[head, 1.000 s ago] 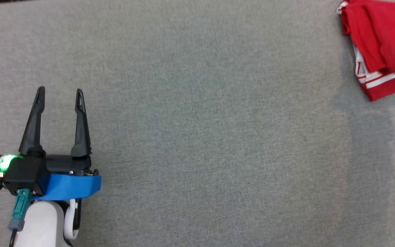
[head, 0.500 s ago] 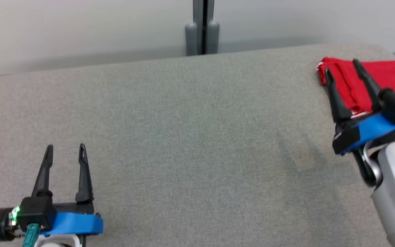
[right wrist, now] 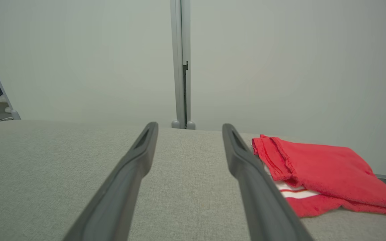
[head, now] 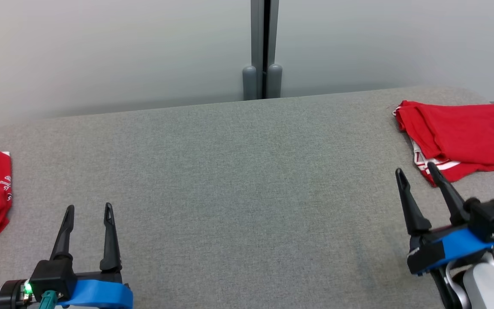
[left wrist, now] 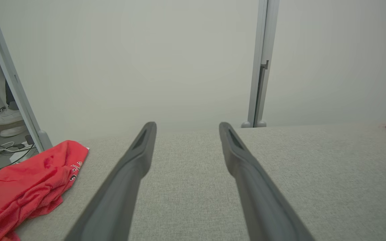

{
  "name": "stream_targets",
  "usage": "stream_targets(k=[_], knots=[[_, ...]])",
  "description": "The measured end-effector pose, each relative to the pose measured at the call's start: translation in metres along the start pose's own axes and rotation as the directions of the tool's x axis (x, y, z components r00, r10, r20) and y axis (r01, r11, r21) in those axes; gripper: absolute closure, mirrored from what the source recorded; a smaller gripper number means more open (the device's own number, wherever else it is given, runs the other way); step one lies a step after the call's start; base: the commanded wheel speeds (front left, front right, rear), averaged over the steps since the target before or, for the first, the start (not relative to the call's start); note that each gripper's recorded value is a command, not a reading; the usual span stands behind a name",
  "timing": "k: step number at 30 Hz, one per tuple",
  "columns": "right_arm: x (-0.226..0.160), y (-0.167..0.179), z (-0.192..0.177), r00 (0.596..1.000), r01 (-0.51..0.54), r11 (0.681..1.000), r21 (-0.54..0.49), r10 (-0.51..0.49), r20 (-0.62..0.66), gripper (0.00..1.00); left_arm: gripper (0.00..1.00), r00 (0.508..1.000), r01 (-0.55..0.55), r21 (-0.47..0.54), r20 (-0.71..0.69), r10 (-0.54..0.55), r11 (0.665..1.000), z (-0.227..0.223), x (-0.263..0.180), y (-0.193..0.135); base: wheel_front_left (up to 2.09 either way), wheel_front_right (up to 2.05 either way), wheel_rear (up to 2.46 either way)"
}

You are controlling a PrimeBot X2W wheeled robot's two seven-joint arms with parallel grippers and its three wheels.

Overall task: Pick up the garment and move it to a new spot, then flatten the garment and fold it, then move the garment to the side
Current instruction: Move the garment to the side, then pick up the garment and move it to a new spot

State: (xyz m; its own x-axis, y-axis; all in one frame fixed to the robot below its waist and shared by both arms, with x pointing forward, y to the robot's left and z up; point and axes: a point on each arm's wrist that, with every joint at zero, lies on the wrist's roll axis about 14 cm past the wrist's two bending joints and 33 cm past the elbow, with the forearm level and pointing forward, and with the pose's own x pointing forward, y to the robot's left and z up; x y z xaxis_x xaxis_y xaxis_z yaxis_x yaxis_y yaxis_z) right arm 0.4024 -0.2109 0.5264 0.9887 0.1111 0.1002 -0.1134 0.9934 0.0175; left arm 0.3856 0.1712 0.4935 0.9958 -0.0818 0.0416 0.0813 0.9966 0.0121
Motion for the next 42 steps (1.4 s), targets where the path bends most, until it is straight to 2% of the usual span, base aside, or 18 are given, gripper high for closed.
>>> stream_targets(k=[7, 15, 34, 42], knots=[[-0.023, 0.007, -0.015, 0.999, 0.042, 0.997, 0.061, -0.041, -0.023, 0.00, 0.00, 1.000, -0.012, -0.004, -0.021, 0.012, 1.000, -0.006, -0.005, 0.004, 0.00, 0.00, 0.00], [-0.041, 0.018, -0.029, 0.997, 0.058, 0.996, 0.073, -0.054, -0.057, 0.00, 0.00, 0.999, -0.020, -0.005, -0.035, 0.019, 1.000, -0.010, -0.008, 0.007, 0.00, 0.00, 0.00], [-0.037, 0.026, -0.028, 0.998, 0.051, 0.995, 0.083, -0.047, -0.050, 0.00, 0.00, 0.998, -0.049, -0.001, -0.039, 0.049, 0.999, -0.011, -0.014, 0.016, 0.00, 0.00, 0.00], [-0.025, 0.052, -0.034, 0.998, -0.009, 0.993, 0.116, 0.016, -0.059, 0.00, 0.00, 0.994, -0.099, 0.004, -0.036, 0.099, 0.995, -0.010, -0.020, 0.032, 0.00, 0.00, 0.00]])
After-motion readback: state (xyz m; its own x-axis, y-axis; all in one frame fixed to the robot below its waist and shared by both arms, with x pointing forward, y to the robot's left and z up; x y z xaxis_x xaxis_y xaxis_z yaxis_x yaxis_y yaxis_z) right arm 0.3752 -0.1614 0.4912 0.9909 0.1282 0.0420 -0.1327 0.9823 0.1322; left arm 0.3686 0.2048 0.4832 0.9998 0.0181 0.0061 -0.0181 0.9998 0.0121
